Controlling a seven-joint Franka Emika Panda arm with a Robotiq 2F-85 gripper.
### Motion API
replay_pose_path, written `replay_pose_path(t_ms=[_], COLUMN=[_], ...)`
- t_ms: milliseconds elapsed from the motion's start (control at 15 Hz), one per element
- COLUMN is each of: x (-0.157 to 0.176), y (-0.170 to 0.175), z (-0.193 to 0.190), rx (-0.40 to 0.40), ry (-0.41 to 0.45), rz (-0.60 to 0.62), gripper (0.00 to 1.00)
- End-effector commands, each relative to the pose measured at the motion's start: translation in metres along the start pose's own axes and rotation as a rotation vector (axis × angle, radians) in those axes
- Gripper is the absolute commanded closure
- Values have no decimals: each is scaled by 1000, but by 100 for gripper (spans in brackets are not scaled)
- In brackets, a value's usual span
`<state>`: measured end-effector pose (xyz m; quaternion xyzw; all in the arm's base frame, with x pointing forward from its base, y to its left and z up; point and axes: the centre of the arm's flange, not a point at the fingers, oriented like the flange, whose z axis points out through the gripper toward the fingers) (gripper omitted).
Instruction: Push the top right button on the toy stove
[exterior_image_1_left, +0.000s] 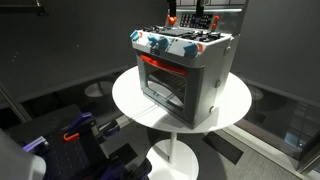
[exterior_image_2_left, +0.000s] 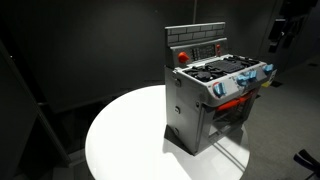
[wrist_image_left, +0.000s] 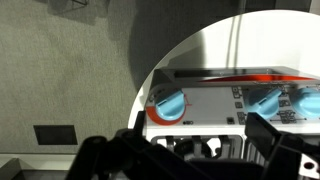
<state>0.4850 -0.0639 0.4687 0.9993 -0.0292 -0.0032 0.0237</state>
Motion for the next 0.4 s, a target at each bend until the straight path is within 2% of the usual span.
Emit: replay_pose_path(t_ms=[0,333], x=[-1,-1], y=[0,-1], z=[1,1], rx=[0,1], ry=[-2,-3], rz=[-4,-9], gripper=[0,0])
